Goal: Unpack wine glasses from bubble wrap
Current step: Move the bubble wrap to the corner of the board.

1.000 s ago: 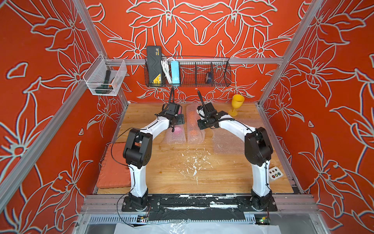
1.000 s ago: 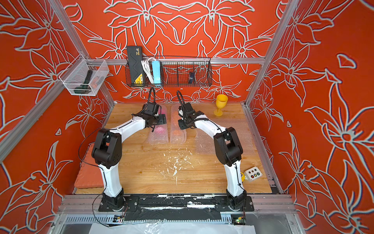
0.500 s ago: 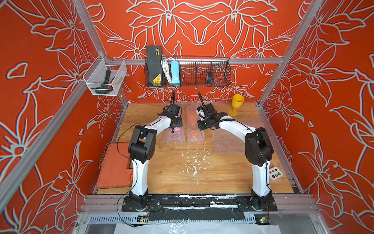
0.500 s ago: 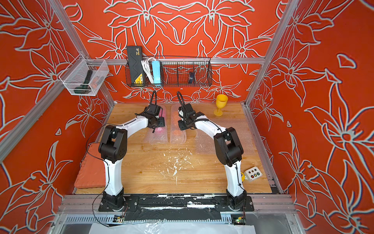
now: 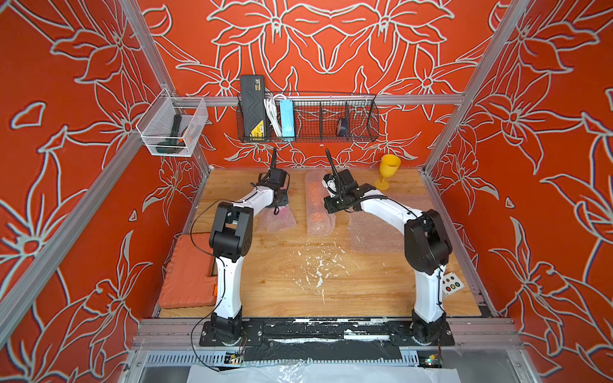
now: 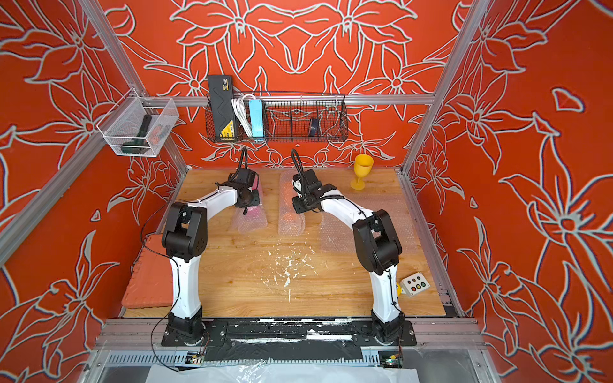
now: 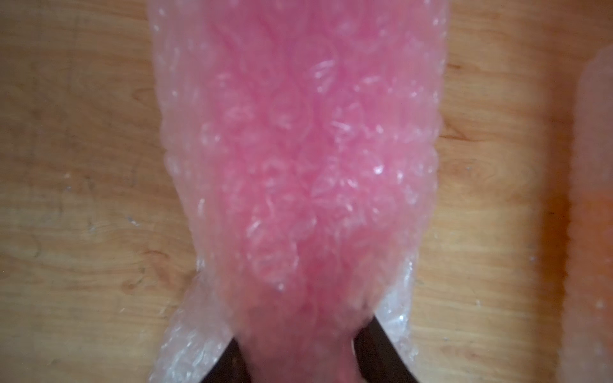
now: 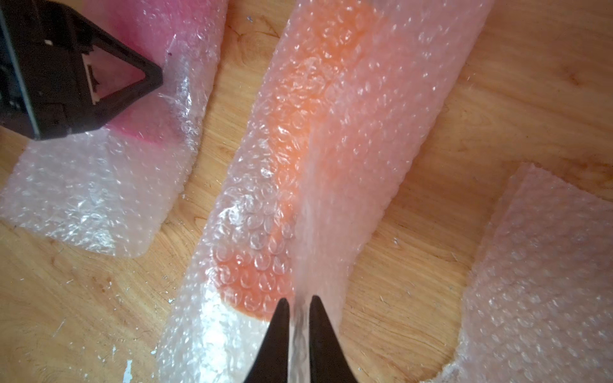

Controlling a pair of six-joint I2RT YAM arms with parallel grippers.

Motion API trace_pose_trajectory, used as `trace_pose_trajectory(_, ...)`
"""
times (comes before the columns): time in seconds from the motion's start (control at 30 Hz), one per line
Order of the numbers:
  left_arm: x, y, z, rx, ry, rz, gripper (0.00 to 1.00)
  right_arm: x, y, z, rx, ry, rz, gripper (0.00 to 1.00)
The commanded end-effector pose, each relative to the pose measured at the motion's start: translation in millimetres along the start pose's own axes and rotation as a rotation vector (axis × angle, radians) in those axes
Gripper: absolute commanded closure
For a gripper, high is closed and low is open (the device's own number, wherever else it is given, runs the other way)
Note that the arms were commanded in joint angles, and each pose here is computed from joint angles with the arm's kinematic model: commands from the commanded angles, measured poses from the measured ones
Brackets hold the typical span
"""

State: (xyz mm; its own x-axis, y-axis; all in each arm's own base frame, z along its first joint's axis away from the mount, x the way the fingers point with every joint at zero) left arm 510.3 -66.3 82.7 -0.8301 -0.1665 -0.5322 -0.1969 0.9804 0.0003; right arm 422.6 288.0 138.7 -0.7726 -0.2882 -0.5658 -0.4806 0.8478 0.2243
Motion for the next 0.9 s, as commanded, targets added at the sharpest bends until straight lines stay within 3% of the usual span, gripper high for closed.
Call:
trace_pose_trajectory(0.0, 14, 49, 2, -0.164, 0.083, 0.011, 0.6, -5, 6, -13, -0.036, -0.029, 0.01, 0.85)
trace_pose_trajectory(0.37, 12, 147, 6, -0.341, 0.151, -0.139, 0.58, -3, 12, -15, -0.076, -0.037, 0.021, 0.85)
trace_pose_trajectory(0.53, 9, 140, -4, -0.28, 0.117, -0.175, 0.49, -3, 11, -11, -0.075, -0.023, 0.019, 0.85)
trace_pose_trajectory(0.67, -3, 140, -27, -0.282, 0.056, -0.186, 0.19, -2, 10, -9, -0.072, -0.027, 0.02, 0.85)
trace_pose_trajectory(0.87, -22, 107, -60, -0.197, -0.017, -0.148, 0.16, -4, 9, -7, -0.067, -0.023, 0.007, 0.85)
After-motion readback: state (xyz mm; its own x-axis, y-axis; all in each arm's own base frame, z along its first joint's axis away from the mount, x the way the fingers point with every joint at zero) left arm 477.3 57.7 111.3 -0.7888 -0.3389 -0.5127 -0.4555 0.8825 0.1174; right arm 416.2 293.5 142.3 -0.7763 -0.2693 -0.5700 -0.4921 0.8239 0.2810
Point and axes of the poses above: each gripper's point midway between its finger pads, its own z axis out along the fingers, its own y axis along the line the jaws close on, x = y × z, the point moved 3 cm from there along -z, back along the fingers, and after that the axes turned 3 degrees about z, right-handed, at the moved point
